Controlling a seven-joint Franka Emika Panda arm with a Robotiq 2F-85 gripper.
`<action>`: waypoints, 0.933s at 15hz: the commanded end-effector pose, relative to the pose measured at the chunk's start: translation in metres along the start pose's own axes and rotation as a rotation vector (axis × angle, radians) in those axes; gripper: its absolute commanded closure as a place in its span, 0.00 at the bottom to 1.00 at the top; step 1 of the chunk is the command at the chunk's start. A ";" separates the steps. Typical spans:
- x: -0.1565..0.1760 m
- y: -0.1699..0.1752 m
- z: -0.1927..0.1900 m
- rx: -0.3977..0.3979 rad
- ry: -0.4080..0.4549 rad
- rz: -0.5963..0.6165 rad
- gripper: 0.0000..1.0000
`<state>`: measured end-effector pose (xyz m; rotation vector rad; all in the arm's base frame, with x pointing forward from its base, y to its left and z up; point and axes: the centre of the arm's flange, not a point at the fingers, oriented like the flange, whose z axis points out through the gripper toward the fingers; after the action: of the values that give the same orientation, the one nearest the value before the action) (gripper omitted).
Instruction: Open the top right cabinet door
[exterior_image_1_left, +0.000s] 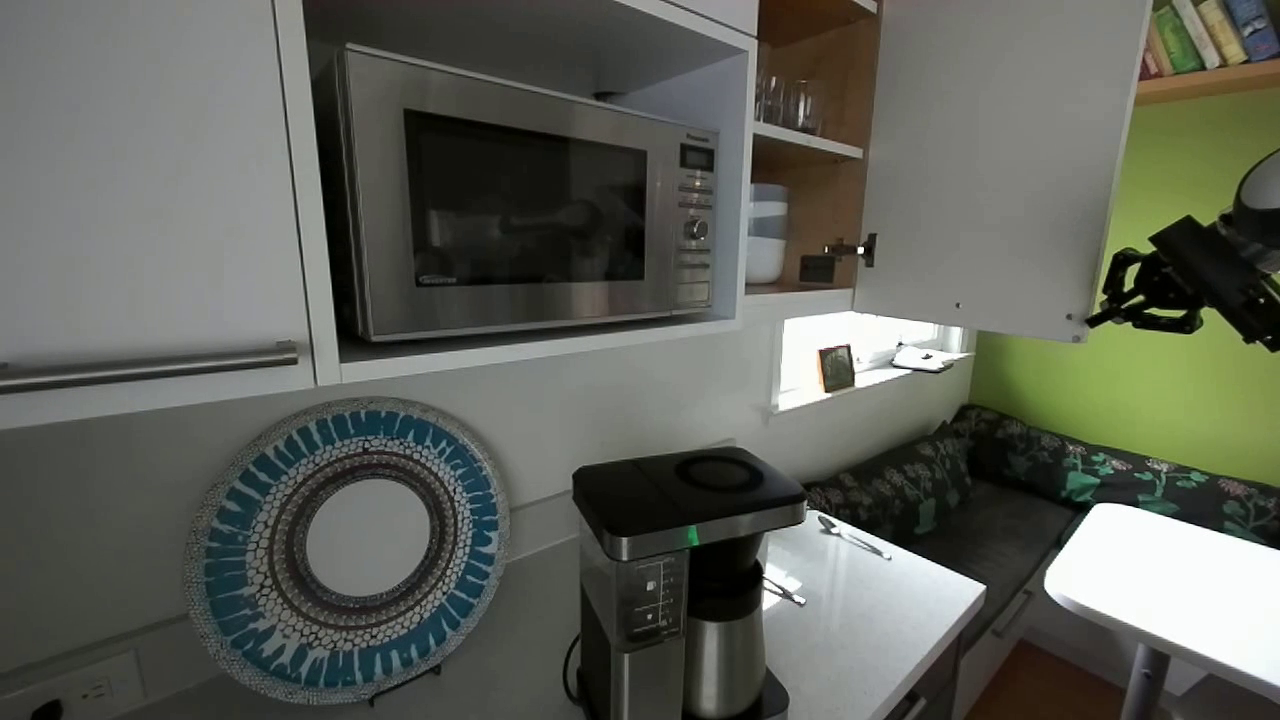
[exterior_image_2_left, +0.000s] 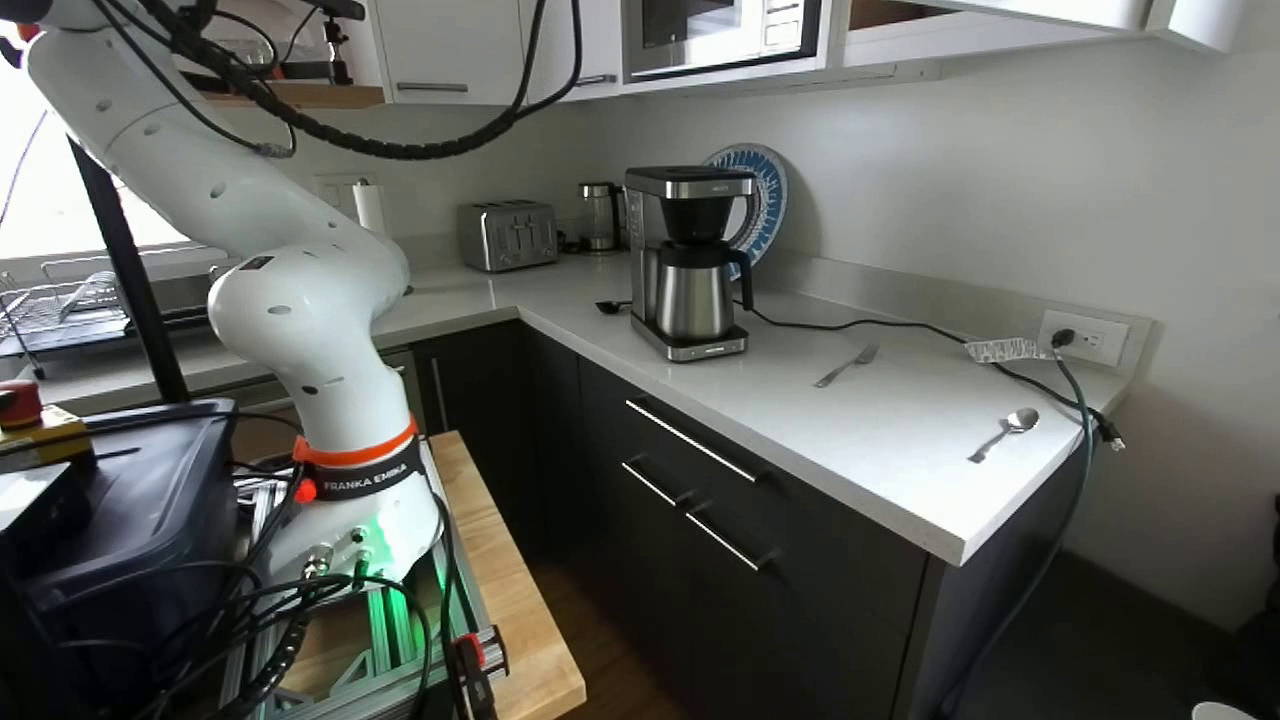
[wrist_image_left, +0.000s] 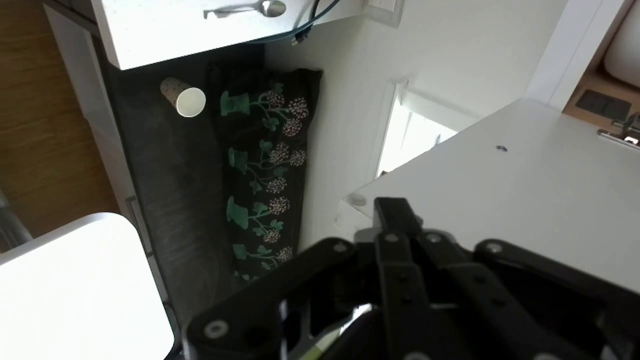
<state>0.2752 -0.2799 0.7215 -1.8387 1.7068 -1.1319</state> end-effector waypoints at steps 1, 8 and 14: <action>0.020 0.024 0.000 0.003 0.062 -0.015 1.00; 0.029 0.032 0.007 0.067 0.042 -0.093 1.00; -0.040 -0.034 0.023 0.122 -0.241 -0.240 1.00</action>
<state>0.2970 -0.2667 0.7106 -1.9580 1.4268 -1.1203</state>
